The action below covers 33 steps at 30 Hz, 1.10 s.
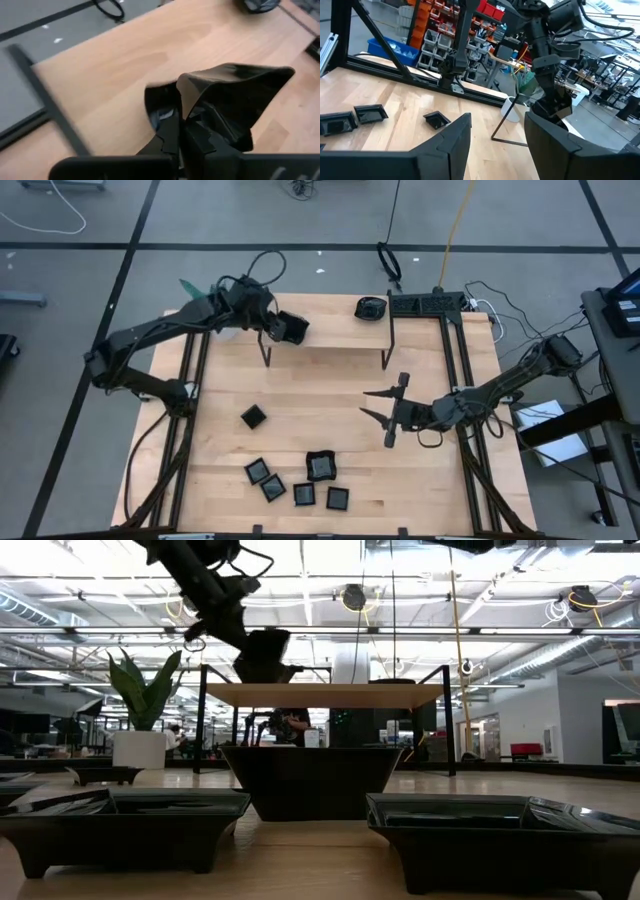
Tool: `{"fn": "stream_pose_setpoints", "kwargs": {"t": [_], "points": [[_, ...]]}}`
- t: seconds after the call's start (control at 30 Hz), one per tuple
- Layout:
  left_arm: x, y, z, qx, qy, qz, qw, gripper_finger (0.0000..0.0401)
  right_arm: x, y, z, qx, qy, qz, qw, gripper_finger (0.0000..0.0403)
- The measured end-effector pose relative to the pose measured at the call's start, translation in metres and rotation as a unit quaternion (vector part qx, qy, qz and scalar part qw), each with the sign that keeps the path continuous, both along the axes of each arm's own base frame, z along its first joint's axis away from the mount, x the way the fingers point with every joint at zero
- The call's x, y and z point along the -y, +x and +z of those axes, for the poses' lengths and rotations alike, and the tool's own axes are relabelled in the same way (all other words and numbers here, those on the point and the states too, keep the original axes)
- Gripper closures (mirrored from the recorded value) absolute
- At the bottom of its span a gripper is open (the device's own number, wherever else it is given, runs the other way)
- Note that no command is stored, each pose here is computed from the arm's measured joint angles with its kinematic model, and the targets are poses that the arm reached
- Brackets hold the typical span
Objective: Pick & Place Mini shaped plates
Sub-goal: Stack the black distorted square plate on top of the other black distorted square plates on the shelf, then stack the black distorted square plate on top of the other black distorted square plate on the shelf
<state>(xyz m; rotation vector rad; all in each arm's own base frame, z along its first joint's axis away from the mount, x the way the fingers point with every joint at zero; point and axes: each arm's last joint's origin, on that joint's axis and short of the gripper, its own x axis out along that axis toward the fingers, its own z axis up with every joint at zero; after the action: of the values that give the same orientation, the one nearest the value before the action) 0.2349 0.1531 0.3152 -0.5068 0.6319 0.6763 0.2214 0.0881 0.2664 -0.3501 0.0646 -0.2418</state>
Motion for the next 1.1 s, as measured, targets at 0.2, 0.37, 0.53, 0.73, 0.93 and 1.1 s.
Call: {"fn": "stream_pose_setpoints", "kwargs": {"t": [0.2, 0.37, 0.53, 0.73, 0.93, 1.1], "points": [[-0.004, 0.007, -0.007, -0.002, -0.007, -0.015, 1.0, 0.0375, 0.0, 0.0, -0.002, -0.002, 0.001, 0.0, 1.0, 0.0232], [-0.004, 0.006, -0.007, -0.004, -0.005, -0.004, 1.0, 0.0351, 0.0, 0.0, -0.002, -0.002, 0.0, 0.0, 1.0, 0.0232], [-0.004, 0.0, -0.001, -0.024, 0.043, 0.036, 0.998, 0.0305, 0.0, 0.0, -0.002, -0.002, 0.0, 0.0, 1.0, 0.0232], [-0.002, -0.008, 0.008, -0.029, 0.077, 0.059, 0.995, 0.0239, 0.0, 0.0, -0.002, -0.003, -0.001, -0.002, 1.0, 0.0232], [0.018, -0.011, 0.027, 0.015, 0.095, -0.016, 0.995, 0.0207, 0.0, 0.0, -0.004, -0.01, 0.0, -0.002, 1.0, 0.0232], [0.06, -0.01, 0.028, 0.075, 0.111, -0.135, 0.982, 0.0212, -0.003, -0.002, -0.008, -0.026, 0.017, 0.007, 0.999, 0.0232]]}}
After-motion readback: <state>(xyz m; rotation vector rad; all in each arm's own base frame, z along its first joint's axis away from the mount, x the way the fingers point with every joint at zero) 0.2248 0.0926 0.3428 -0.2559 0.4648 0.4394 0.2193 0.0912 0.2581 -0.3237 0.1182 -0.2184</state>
